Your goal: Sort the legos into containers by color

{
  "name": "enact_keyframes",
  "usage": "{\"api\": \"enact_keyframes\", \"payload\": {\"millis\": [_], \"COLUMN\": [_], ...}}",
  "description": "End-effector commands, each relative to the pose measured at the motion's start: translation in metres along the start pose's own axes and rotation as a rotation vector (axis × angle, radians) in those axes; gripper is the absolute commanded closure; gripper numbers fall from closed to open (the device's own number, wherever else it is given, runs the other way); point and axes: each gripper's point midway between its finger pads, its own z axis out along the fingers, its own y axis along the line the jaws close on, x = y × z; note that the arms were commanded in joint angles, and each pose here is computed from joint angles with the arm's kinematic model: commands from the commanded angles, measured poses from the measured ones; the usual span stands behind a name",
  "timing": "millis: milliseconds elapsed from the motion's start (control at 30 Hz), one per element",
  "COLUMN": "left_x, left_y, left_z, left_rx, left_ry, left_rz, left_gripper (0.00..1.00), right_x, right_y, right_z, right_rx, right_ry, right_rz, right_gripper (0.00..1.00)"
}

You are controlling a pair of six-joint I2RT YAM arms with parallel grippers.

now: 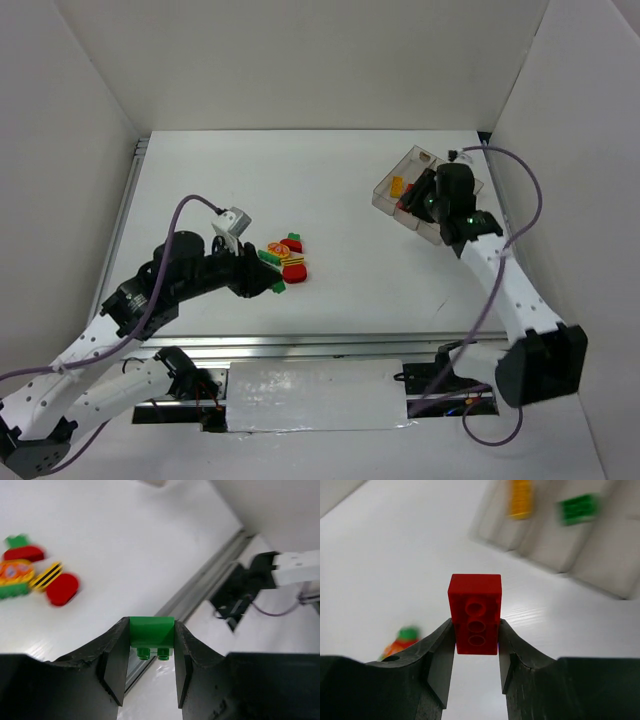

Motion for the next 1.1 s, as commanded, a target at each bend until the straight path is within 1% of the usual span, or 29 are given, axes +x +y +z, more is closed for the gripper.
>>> {"api": "enact_keyframes", "payload": {"millis": [0,67,100,133,200,233,300,433,467,500,533,600,633,667,700,767,867,933,1000,1033,1067], "left_x": [0.02,0.024,0.02,0.019,0.013,0.013,0.014,0.018,0.018,0.019,0.019,0.018,0.018,0.018,0.018,0.019,0.019,0.017,0.015,0.013,0.013], "left_y": [0.053,0.054,0.051,0.05,0.055,0.055,0.053,0.052,0.052,0.051,0.051,0.05,0.05,0.05,0.05,0.05,0.05,0.05,0.049,0.048,0.045], "left_z": [-0.011,-0.013,-0.017,-0.019,-0.025,-0.025,-0.025,-0.022,-0.022,-0.022,-0.022,-0.023,-0.023,-0.023,-0.023,-0.022,-0.021,-0.021,-0.02,-0.019,-0.017], "left_rx": [-0.292,-0.291,-0.282,-0.28,-0.318,-0.317,-0.306,-0.292,-0.291,-0.288,-0.283,-0.28,-0.279,-0.278,-0.28,-0.282,-0.283,-0.281,-0.276,-0.274,-0.253], "left_ry": [0.066,0.063,0.039,0.03,-0.014,-0.014,-0.008,0.009,0.008,0.008,0.008,0.0,-0.002,0.0,0.001,0.005,0.006,0.002,-0.007,-0.015,-0.013], "left_rz": [-0.004,-0.015,-0.012,-0.012,-0.012,-0.012,-0.014,-0.016,-0.018,-0.02,-0.021,-0.02,-0.02,-0.019,-0.022,-0.022,-0.026,-0.026,-0.034,-0.038,-0.042], "left_gripper": [1.0,1.0,1.0,1.0,1.0,1.0,1.0,1.0,1.0,1.0,1.0,1.0,1.0,1.0,1.0,1.0,1.0,1.0,1.0,1.0,1.0], "right_x": [-0.012,-0.029,-0.028,-0.047,-0.049,-0.059,-0.057,-0.065,-0.065,-0.064,-0.061,-0.056,-0.056,-0.057,-0.059,-0.062,-0.069,-0.074,-0.065,-0.068,-0.048], "right_y": [-0.117,-0.142,-0.15,-0.158,-0.182,-0.18,-0.189,-0.193,-0.194,-0.198,-0.201,-0.204,-0.204,-0.203,-0.202,-0.201,-0.196,-0.185,-0.158,-0.128,-0.112], "right_z": [0.008,0.017,0.027,0.027,0.036,0.042,0.053,0.068,0.071,0.077,0.08,0.085,0.087,0.087,0.086,0.084,0.08,0.076,0.081,0.074,0.074], "right_rx": [0.493,0.586,0.617,0.644,0.714,0.695,0.712,0.715,0.721,0.73,0.738,0.749,0.745,0.738,0.738,0.737,0.731,0.689,0.555,0.427,0.327], "right_ry": [0.008,-0.004,0.016,-0.017,0.004,0.0,0.034,0.03,0.034,0.046,0.065,0.086,0.089,0.083,0.071,0.061,0.057,0.05,0.084,0.083,0.13], "right_rz": [0.102,0.133,0.126,0.146,0.159,0.168,0.167,0.174,0.171,0.176,0.176,0.18,0.181,0.183,0.185,0.18,0.179,0.186,0.185,0.14,0.13], "right_gripper": [1.0,1.0,1.0,1.0,1.0,1.0,1.0,1.0,0.98,0.93,0.92,0.81,0.74,0.47,0.37,0.24,0.21,0.21,0.21,0.21,0.21]}}
